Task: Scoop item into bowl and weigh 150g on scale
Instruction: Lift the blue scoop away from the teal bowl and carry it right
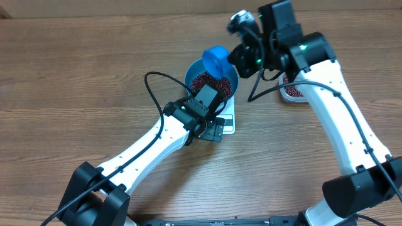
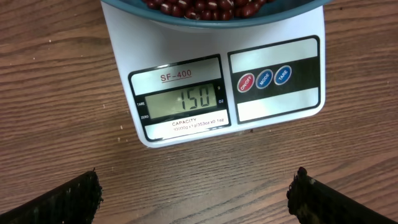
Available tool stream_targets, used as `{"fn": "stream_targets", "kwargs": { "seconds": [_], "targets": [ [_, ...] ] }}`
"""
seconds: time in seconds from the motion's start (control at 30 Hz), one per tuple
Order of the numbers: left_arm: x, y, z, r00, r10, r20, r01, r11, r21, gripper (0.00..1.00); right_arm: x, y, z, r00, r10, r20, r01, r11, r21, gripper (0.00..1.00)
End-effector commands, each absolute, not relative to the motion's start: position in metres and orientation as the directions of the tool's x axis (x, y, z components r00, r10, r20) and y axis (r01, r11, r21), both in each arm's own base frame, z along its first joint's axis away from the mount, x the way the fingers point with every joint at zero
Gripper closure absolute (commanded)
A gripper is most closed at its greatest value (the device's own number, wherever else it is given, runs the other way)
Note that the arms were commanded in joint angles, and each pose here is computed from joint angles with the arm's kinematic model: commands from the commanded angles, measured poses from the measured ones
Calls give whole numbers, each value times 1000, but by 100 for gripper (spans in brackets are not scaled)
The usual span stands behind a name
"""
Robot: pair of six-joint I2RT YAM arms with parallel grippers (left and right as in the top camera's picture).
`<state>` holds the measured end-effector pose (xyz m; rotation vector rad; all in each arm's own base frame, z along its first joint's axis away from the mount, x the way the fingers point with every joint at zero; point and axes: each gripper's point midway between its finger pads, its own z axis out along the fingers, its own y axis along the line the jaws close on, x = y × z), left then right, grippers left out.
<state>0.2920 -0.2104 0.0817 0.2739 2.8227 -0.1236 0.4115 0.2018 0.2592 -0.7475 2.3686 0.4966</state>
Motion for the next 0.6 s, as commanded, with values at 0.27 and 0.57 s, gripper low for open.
{"fn": "stream_targets", "kwargs": {
  "seconds": [0.27, 0.57],
  "targets": [
    [292, -210, 83, -932, 191, -309, 217, 975, -53, 1, 427, 129, 301, -775, -33, -631, -477, 686, 550, 96],
    [292, -210, 83, -932, 191, -309, 217, 975, -53, 0, 430, 18, 260, -853, 116, -508, -136, 891, 432, 96]
  ]
}}
